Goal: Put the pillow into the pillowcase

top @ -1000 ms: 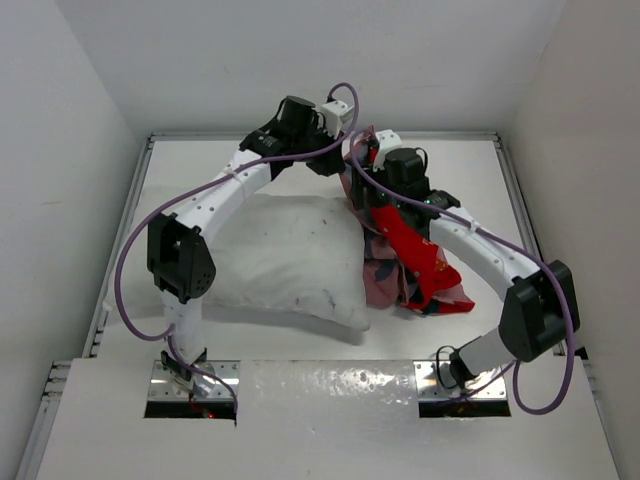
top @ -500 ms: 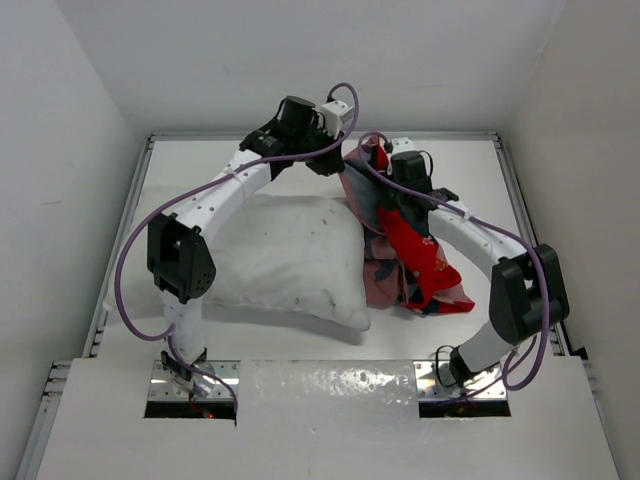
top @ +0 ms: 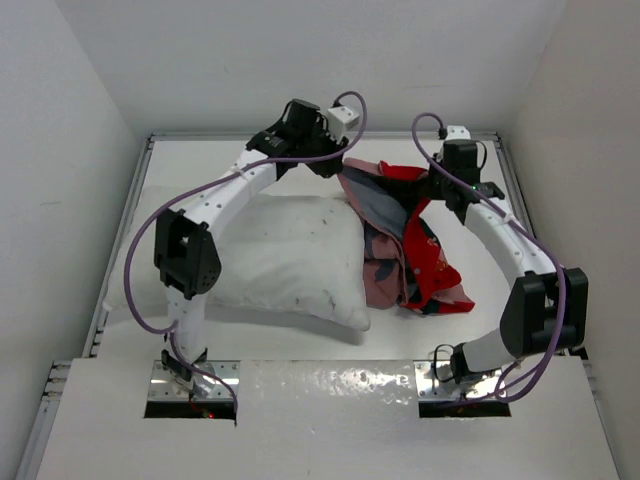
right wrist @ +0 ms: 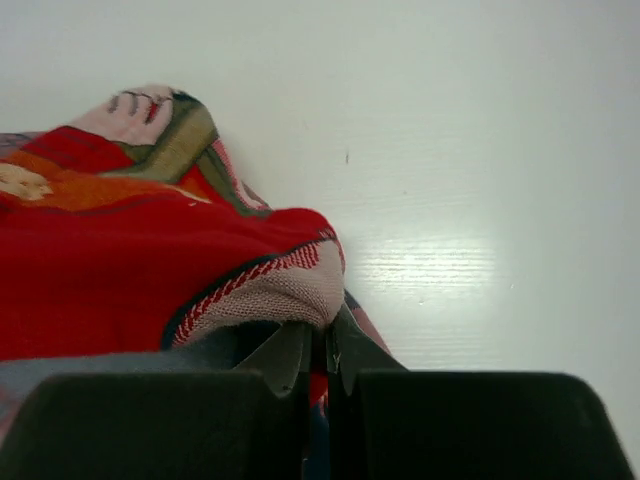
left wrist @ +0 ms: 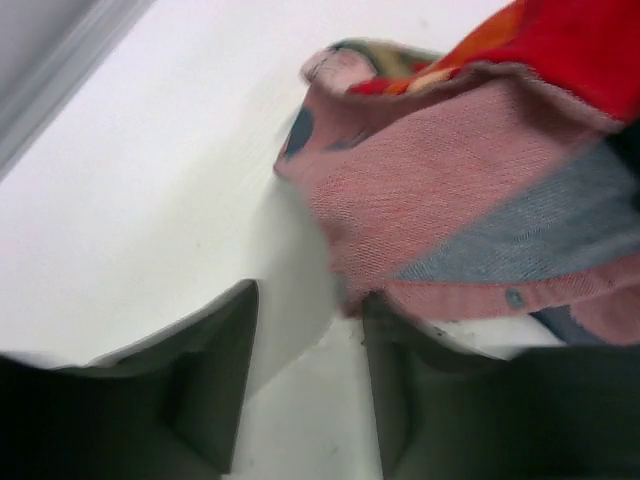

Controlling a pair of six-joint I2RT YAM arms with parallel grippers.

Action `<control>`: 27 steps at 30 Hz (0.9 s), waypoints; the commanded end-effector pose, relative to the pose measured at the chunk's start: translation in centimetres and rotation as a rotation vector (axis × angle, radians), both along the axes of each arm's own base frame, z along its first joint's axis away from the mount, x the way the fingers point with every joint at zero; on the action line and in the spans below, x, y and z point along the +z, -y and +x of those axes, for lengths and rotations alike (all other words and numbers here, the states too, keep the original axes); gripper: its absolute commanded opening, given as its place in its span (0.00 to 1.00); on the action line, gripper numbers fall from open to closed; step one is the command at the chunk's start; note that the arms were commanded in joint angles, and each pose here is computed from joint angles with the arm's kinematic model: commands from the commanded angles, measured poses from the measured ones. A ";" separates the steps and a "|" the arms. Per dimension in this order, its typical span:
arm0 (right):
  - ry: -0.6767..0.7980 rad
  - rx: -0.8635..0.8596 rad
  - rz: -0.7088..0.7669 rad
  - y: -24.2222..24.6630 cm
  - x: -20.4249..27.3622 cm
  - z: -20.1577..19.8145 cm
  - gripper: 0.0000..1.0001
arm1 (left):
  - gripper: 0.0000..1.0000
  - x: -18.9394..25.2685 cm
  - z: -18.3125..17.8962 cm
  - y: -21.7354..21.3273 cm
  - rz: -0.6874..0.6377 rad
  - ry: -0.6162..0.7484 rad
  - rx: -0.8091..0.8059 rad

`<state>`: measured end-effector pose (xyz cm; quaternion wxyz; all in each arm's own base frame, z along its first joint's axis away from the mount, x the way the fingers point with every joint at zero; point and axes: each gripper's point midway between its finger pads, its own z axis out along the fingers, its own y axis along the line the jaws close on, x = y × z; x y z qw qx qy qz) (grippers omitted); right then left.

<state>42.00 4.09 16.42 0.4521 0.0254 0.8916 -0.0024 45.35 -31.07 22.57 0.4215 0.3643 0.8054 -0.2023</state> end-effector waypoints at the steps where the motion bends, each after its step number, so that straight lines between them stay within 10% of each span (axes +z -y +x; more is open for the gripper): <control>1: 0.073 0.076 0.017 -0.3 5.0 1.4 0.00 | 0.50 -2.5 1.7 -0.8 0.141 0.015 -0.035; 3: 0.028 0.136 0.006 -1.0 4.4 1.5 0.00 | 0.99 -0.2 0.1 0.2 0.095 -0.035 -0.195; 9: 0.018 0.193 0.066 -2.5 4.0 2.1 0.00 | 1.00 6.4 -3.4 -5.7 0.145 0.207 -0.515; 20: 0.003 0.231 0.089 -4.3 4.0 2.0 0.00 | 1.00 -3.7 -8.4 -8.6 0.351 -0.022 -0.762; 27: -0.037 0.221 0.104 -4.7 2.1 1.1 0.00 | 1.00 -9.4 -3.1 -5.2 0.378 -0.088 -0.612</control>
